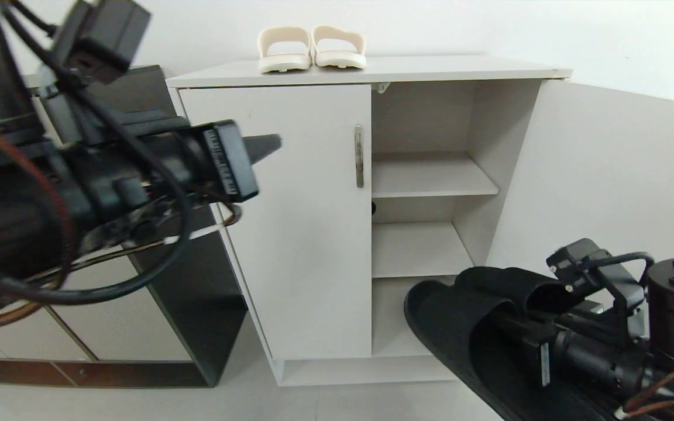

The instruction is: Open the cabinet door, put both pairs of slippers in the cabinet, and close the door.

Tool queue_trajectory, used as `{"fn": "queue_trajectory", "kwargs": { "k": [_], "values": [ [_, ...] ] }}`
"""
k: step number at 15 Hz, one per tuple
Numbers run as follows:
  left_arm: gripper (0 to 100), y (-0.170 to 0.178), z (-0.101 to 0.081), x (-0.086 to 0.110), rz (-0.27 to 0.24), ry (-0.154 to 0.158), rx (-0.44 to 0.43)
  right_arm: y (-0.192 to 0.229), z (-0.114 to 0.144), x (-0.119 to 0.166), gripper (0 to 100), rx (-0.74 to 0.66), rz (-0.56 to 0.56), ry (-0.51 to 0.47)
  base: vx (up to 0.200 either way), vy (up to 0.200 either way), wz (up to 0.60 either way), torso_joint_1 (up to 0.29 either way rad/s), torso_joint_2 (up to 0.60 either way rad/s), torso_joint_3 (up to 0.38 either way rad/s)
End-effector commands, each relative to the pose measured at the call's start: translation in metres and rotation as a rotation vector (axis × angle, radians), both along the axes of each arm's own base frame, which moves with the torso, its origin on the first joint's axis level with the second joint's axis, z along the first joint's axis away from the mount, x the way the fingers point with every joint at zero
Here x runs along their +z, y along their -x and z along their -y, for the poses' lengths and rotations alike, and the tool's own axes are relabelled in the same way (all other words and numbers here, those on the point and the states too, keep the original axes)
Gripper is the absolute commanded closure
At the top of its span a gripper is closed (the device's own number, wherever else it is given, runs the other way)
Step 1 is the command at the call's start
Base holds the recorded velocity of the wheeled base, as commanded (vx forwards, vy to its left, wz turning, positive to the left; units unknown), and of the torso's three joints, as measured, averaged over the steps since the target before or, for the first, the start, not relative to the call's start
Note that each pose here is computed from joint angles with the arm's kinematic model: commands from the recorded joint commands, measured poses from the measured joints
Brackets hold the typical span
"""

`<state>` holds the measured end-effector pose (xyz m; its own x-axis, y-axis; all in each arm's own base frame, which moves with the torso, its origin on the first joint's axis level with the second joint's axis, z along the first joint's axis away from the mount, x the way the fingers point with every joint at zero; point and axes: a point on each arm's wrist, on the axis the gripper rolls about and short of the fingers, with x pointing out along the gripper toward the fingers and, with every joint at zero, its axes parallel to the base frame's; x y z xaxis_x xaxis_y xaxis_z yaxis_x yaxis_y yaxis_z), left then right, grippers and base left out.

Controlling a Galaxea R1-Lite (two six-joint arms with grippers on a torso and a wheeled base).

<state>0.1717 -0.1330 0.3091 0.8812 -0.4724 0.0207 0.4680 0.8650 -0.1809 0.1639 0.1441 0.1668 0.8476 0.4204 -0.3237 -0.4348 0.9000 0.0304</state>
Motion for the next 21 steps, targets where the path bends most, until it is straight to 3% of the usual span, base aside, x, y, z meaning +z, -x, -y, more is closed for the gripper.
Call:
{"fn": "queue_trajectory", "kwargs": {
  "k": [1,3,5,6,8,9,11,13,14,15,16,17,21],
  "values": [
    [100,0.066,-0.072,-0.017,-0.006,-0.027,0.25,-0.033,-0.026,-0.023,100,-0.156,0.037,0.006,0.0,0.0,0.0,0.0,0.0,0.0],
    [100,0.086,-0.102,-0.059,-0.048,-0.143,0.419,-0.046,-0.036,-0.036,100,-0.204,0.082,-0.016,0.0,0.0,0.0,0.0,0.0,0.0],
    [100,0.119,-0.128,-0.093,-0.038,-0.173,0.628,-0.051,-0.04,-0.043,100,-0.211,0.085,-0.014,0.0,0.0,0.0,0.0,0.0,0.0],
    [100,0.128,-0.133,-0.106,-0.044,-0.168,0.687,-0.051,-0.04,-0.043,100,-0.211,0.083,-0.011,0.0,0.0,0.0,0.0,0.0,0.0],
    [100,0.148,-0.142,-0.16,-0.131,-0.207,0.912,-0.051,-0.039,-0.044,100,-0.212,0.08,-0.008,0.0,0.0,0.0,0.0,0.0,0.0],
    [100,0.157,-0.142,-0.18,-0.134,-0.221,0.914,-0.051,-0.039,-0.044,100,-0.212,0.08,-0.008,0.0,0.0,0.0,0.0,0.0,0.0],
    [100,0.171,-0.138,-0.201,-0.063,-0.223,0.721,-0.05,-0.039,-0.046,100,-0.21,0.076,-0.003,0.0,0.0,0.0,0.0,0.0,0.0],
    [100,0.182,-0.134,-0.216,0.035,-0.251,0.553,-0.05,-0.039,-0.047,100,-0.21,0.075,0.001,0.0,0.0,0.0,0.0,0.0,0.0],
    [100,0.189,-0.133,-0.226,0.031,-0.262,0.484,-0.05,-0.038,-0.048,100,-0.21,0.072,0.005,0.0,0.0,0.0,0.0,0.0,0.0],
    [100,0.194,-0.132,-0.235,0.007,-0.269,0.456,-0.049,-0.038,-0.049,100,-0.209,0.067,0.01,0.0,0.0,0.0,0.0,0.0,0.0],
    [100,0.194,-0.132,-0.234,0.04,-0.251,0.458,-0.05,-0.039,-0.052,100,-0.208,0.062,0.016,0.0,0.0,0.0,0.0,0.0,0.0],
    [100,0.194,-0.132,-0.233,0.045,-0.253,0.455,-0.05,-0.04,-0.053,100,-0.206,0.059,0.019,0.0,0.0,0.0,0.0,0.0,0.0],
    [100,0.193,-0.132,-0.233,0.032,-0.259,0.432,-0.048,-0.04,-0.057,100,-0.198,0.049,0.036,0.0,0.0,0.0,0.0,0.0,0.0]
  ]
}}
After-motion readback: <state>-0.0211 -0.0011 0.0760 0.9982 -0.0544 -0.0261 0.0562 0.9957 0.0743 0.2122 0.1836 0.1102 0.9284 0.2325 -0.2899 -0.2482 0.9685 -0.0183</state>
